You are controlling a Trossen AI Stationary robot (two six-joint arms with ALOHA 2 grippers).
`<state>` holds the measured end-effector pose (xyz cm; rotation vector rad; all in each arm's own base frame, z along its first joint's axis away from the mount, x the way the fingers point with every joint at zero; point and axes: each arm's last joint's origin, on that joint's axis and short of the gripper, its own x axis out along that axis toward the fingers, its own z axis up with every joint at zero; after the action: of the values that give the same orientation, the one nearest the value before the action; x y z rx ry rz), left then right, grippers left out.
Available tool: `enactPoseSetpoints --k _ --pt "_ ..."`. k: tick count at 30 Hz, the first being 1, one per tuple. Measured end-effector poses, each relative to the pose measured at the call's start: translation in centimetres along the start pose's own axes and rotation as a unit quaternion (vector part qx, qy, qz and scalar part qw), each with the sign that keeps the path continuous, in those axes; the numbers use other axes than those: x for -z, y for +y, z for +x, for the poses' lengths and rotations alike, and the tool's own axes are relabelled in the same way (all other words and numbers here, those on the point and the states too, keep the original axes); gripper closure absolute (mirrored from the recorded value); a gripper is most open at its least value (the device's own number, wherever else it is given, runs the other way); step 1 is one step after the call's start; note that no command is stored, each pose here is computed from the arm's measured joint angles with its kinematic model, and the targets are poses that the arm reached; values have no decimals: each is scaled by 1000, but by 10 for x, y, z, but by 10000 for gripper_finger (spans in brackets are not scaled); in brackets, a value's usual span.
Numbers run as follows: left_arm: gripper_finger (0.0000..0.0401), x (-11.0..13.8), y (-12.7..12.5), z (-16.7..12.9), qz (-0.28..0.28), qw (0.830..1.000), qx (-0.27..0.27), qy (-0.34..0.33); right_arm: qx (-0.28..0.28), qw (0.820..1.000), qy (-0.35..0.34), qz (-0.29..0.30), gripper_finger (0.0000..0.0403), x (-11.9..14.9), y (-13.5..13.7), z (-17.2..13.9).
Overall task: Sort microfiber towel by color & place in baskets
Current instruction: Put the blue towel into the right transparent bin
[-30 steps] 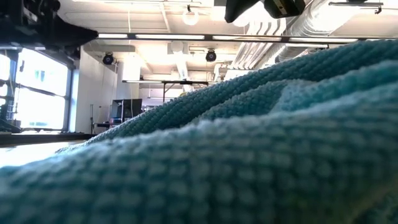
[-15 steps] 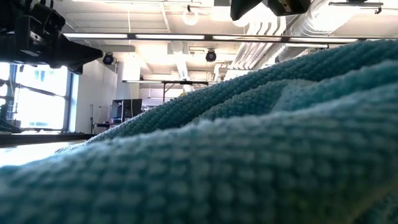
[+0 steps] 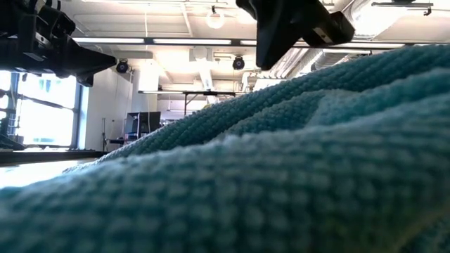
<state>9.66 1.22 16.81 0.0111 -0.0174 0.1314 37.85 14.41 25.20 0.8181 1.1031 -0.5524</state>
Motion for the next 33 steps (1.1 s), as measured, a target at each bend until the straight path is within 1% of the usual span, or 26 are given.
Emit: enactPoseSetpoints --k 3,6,10,14,17,19,21,23,26,29,33 --pt "401 0 0 0 0 1000 0 0 0 998 8 66 355 1 0 1" --pt "401 0 0 0 0 1000 0 0 0 992 13 128 307 2 1 2" --pt "401 0 0 0 0 1000 0 0 0 984 17 177 228 9 4 8" --pt "401 0 0 0 0 1000 0 1 30 975 24 220 152 19 5 29" --pt "401 0 0 0 0 1000 0 1 51 963 72 253 114 26 6 44" --pt "401 0 0 0 0 1000 0 0 47 961 99 254 98 28 8 52" --pt "401 0 0 0 0 1000 0 0 31 959 107 262 89 29 12 58" --pt "401 0 0 0 0 1000 0 0 14 952 107 285 86 28 17 64" --pt "401 0 0 0 0 1000 0 0 -6 946 119 303 86 31 23 80" --pt "401 0 0 0 0 1000 0 0 -18 935 148 322 86 40 29 100" --pt "401 0 0 0 0 1000 0 0 -10 917 195 347 86 53 33 125"
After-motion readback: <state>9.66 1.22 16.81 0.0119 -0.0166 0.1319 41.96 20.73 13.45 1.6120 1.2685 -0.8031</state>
